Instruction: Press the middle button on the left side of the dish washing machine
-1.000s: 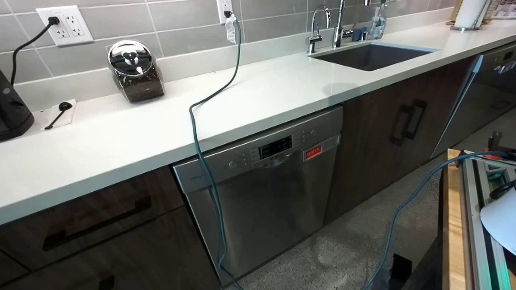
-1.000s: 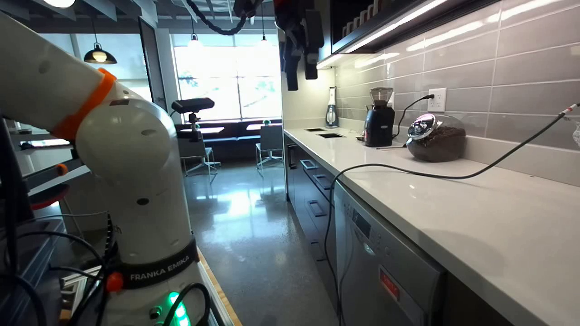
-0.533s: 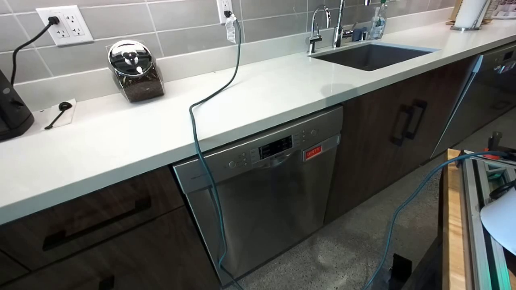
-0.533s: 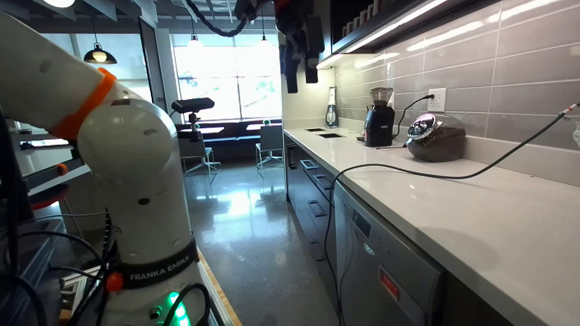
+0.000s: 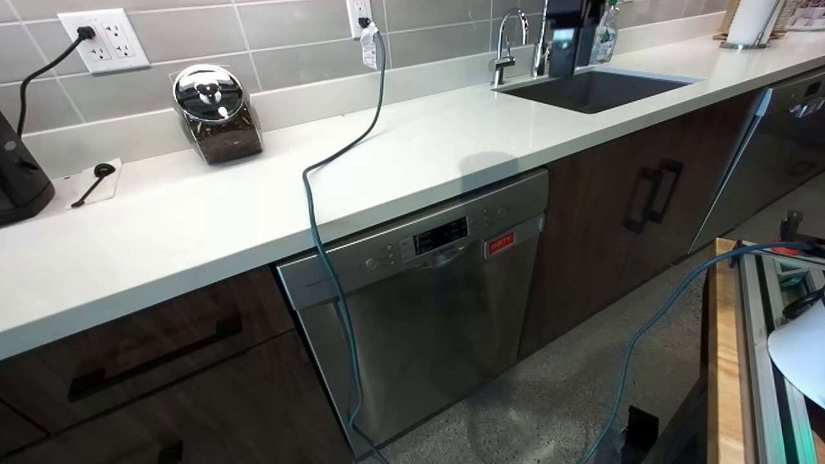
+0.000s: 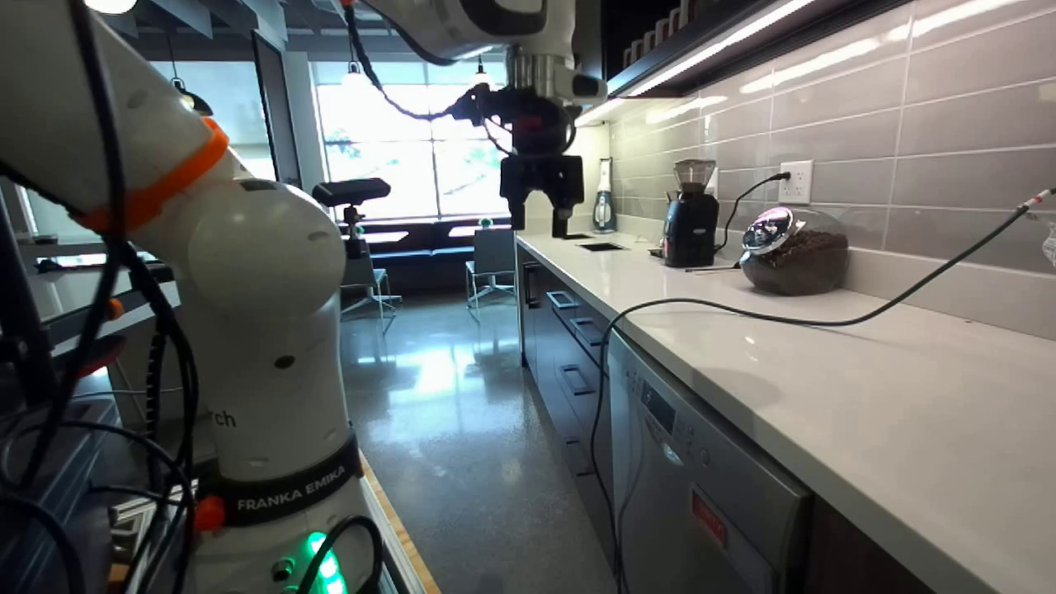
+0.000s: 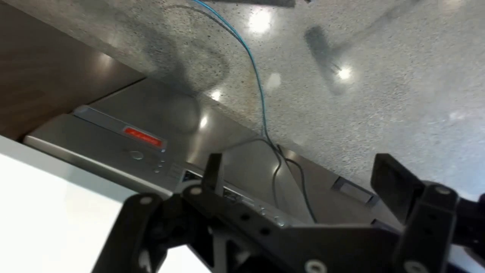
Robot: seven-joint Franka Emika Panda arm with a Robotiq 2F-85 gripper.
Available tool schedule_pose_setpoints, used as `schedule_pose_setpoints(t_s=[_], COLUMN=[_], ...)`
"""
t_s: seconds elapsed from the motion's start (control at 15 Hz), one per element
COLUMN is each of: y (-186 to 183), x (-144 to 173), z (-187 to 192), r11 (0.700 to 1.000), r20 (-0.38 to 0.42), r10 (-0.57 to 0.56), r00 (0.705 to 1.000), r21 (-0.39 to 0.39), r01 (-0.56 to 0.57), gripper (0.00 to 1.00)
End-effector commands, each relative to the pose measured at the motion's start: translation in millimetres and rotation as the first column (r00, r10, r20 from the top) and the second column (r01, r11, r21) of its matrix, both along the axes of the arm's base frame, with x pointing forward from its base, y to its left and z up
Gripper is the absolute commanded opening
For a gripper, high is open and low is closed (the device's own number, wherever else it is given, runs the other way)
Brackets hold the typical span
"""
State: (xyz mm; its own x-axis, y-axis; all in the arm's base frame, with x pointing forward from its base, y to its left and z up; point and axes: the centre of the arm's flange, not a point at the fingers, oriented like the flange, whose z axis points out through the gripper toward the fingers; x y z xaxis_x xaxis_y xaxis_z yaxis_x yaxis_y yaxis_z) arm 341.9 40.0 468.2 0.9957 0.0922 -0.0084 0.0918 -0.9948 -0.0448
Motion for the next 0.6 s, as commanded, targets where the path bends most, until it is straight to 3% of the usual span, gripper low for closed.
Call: schedule_pose_setpoints(t_s=[0.0, 0.33, 0.53], y=[37, 73, 91], x=[28, 45, 53], z=[-66, -135, -169], r11=[0.991, 0.984, 0.991], r20=[-0.06, -0.057, -0.008], r10=[0.114, 0.172, 0.137], r00=[0.992, 0.983, 0.991], r21=[0.072, 0.05, 0.006], r01=[-0.11, -0.169, -0.137], gripper=[1.0, 1.0, 1.0])
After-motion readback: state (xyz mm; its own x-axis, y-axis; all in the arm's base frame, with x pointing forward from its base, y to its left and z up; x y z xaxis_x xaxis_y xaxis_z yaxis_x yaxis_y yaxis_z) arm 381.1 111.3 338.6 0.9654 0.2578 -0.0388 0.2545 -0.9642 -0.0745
